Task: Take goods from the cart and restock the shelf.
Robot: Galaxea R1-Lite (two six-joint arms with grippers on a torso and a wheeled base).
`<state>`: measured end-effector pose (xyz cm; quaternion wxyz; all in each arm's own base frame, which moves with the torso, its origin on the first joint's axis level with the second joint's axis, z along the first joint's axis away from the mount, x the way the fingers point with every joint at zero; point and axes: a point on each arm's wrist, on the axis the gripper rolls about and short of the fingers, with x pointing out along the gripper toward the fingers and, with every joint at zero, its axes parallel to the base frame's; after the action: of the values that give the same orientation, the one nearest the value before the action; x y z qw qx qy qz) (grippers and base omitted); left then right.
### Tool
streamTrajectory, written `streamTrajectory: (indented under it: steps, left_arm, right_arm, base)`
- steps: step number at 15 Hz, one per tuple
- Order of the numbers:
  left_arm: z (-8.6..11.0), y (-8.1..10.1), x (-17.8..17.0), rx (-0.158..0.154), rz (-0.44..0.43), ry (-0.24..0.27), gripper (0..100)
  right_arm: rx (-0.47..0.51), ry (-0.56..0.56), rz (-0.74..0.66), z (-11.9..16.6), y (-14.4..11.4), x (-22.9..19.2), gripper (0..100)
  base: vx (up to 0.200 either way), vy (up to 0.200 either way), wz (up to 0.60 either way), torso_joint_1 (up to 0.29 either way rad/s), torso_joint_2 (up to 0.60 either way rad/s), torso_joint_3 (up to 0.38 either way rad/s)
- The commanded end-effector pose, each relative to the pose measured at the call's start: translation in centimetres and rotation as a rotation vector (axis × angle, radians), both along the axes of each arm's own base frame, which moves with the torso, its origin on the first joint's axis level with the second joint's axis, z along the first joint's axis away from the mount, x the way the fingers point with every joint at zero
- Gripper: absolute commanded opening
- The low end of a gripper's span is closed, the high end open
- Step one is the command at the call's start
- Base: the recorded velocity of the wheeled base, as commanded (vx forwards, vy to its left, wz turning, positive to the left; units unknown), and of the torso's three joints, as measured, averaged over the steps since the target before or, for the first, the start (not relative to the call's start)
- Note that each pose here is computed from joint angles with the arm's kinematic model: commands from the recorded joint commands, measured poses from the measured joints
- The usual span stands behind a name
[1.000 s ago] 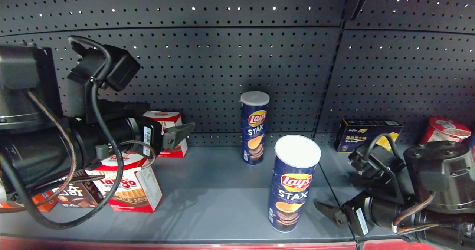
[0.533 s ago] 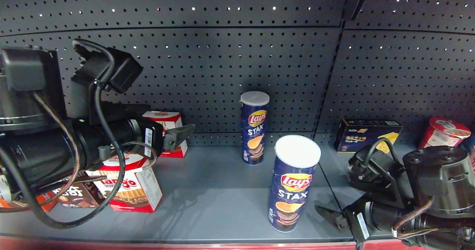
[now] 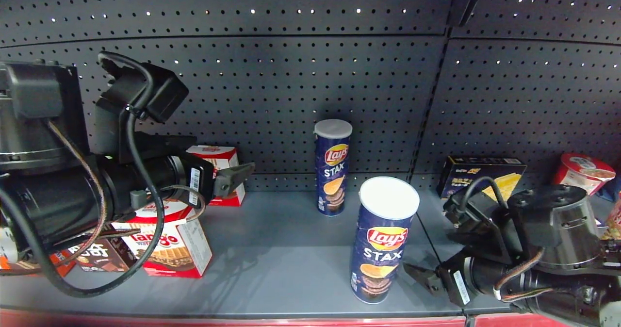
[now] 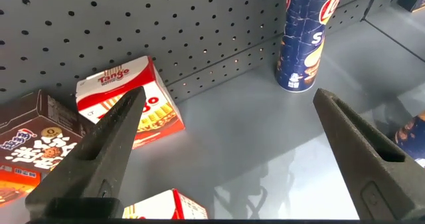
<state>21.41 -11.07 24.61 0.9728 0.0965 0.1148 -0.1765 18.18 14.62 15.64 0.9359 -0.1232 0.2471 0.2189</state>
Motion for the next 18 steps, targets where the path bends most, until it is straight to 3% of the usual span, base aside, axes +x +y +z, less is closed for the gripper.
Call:
streamTrajectory:
  steps: [1, 18]
  left_arm:
    - [-0.1, 0.2, 0.2, 0.002, 0.01, 0.005, 100]
    - [-0.4, 0.0, 1.0, 0.001, 0.005, 0.004, 100]
  right_arm:
    - [-0.006, 0.005, 0.003, -0.1, 0.7, 0.6, 100]
    - [-0.004, 0.0, 0.028, 0.0, 0.9, -0.1, 100]
  base:
    - [0.0, 0.0, 0.0, 0.0, 0.0, 0.0]
    - [0.0, 0.0, 0.0, 0.0, 0.0, 0.0]
